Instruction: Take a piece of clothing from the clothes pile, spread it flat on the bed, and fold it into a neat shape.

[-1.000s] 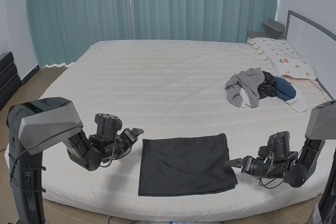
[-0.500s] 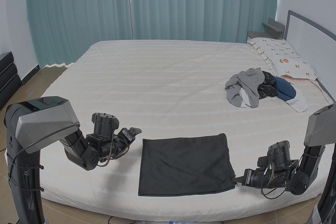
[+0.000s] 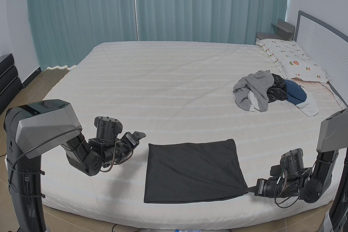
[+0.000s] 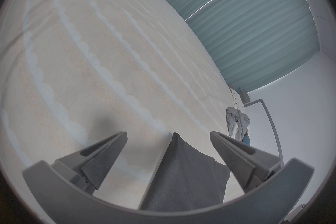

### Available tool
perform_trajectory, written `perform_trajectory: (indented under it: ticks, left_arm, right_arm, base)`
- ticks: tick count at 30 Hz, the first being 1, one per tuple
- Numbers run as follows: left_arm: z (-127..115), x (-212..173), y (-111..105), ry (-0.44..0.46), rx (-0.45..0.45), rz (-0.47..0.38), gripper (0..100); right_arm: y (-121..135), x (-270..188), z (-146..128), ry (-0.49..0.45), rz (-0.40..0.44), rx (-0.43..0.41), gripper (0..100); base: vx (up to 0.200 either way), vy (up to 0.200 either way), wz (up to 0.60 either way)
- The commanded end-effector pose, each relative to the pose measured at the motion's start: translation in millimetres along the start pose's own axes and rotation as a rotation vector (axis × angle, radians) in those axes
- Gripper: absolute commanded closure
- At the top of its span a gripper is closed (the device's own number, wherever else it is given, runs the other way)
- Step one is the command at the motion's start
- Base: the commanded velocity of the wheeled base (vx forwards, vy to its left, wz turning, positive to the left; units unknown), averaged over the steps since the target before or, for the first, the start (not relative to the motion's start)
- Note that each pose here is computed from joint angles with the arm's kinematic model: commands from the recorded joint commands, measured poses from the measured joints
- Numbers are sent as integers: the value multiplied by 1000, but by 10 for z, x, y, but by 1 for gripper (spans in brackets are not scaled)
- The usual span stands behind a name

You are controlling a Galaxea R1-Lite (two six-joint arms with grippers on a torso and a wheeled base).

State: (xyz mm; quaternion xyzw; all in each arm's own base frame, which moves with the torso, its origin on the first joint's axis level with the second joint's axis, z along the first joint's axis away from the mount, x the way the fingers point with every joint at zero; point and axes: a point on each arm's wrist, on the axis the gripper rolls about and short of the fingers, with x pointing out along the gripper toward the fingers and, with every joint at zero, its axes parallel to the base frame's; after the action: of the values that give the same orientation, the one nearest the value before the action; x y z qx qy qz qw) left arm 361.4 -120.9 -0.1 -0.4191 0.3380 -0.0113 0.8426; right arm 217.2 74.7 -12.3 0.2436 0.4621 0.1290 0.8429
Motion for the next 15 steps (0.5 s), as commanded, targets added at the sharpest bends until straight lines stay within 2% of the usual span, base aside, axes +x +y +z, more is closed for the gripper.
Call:
perform_trajectory:
  ticks: [1, 4, 5, 15]
  left_arm:
    - [-2, -4, -1, 1, 0, 0, 0]
    - [1, -7, -5, -2, 1, -1, 0]
    - [-6, -14, -5, -1, 7, -3, 0]
    - [-15, -29, -14, 1, 6, -7, 0]
  right_arm:
    - [-9, 2, -17, 8, -3, 2, 100]
    - [-11, 13, -15, 9, -4, 2, 100]
    - [-2, 18, -11, 7, 0, -1, 0]
    - [21, -6, 57, -48, 34, 9, 0]
  base:
    - [0, 0, 0]
    - [0, 0, 0]
    - [0, 0, 0]
    - [0, 0, 0]
